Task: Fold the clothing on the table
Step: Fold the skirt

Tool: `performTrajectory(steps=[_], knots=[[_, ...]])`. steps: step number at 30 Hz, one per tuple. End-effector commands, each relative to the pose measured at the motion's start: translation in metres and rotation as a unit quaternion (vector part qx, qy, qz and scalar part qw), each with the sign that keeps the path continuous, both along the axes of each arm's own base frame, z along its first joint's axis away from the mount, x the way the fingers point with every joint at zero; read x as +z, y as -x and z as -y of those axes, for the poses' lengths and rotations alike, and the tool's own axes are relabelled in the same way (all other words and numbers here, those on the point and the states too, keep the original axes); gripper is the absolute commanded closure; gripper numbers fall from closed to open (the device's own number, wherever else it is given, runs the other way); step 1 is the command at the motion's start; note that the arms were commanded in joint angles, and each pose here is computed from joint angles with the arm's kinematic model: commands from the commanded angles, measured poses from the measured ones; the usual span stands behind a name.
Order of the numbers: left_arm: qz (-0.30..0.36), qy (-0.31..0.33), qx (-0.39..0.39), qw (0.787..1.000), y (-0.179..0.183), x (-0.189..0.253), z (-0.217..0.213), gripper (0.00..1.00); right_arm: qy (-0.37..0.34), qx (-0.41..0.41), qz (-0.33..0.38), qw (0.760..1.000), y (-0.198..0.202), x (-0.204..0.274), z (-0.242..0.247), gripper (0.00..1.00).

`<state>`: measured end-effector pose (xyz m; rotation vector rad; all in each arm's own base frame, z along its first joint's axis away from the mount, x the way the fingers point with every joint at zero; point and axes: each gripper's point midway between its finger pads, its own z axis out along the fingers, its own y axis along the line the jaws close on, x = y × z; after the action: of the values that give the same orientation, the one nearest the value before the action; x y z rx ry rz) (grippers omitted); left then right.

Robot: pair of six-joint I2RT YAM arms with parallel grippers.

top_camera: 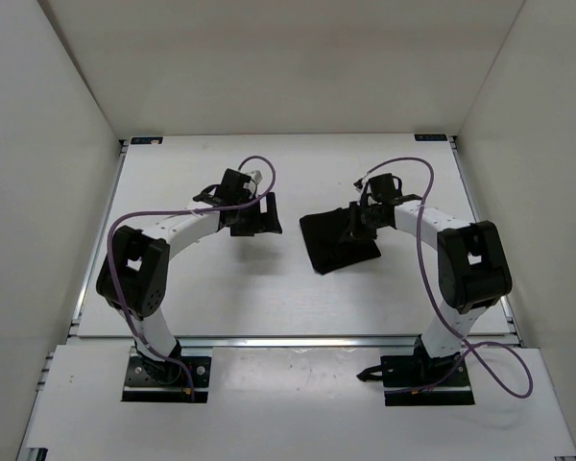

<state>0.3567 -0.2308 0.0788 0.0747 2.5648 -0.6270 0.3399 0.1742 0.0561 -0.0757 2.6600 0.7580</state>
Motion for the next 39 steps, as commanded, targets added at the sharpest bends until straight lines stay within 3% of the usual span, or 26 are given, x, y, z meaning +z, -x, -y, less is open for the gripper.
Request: performTrajectory(steps=[1,7,12,21,25,39], knots=[[0.025,0.019,-0.005,0.999,0.0,0.022,-0.005,0.02,-0.019,0.008,0.024,1.0,-0.014,0.014,-0.009,1.0],[0.032,0.031,-0.001,0.999,-0.002,0.024,-0.01,0.01,-0.049,0.039,0.091,0.994,-0.05,0.066,-0.024,0.99],[0.034,0.045,0.001,0.998,-0.004,0.023,-0.014,0.02,-0.102,0.118,0.148,0.977,-0.058,0.12,-0.073,1.0],[0.038,0.045,0.0,0.998,-0.009,0.029,-0.027,0.02,-0.081,0.128,0.142,0.978,-0.067,0.119,-0.087,1.0],[0.036,0.046,-0.001,0.998,-0.01,0.028,-0.024,0.02,-0.069,0.11,0.171,0.977,-0.07,0.129,-0.076,1.0],[0.021,0.055,-0.022,0.998,-0.013,0.022,-0.005,0.01,-0.06,0.059,0.133,0.988,-0.042,0.097,0.006,1.0]])
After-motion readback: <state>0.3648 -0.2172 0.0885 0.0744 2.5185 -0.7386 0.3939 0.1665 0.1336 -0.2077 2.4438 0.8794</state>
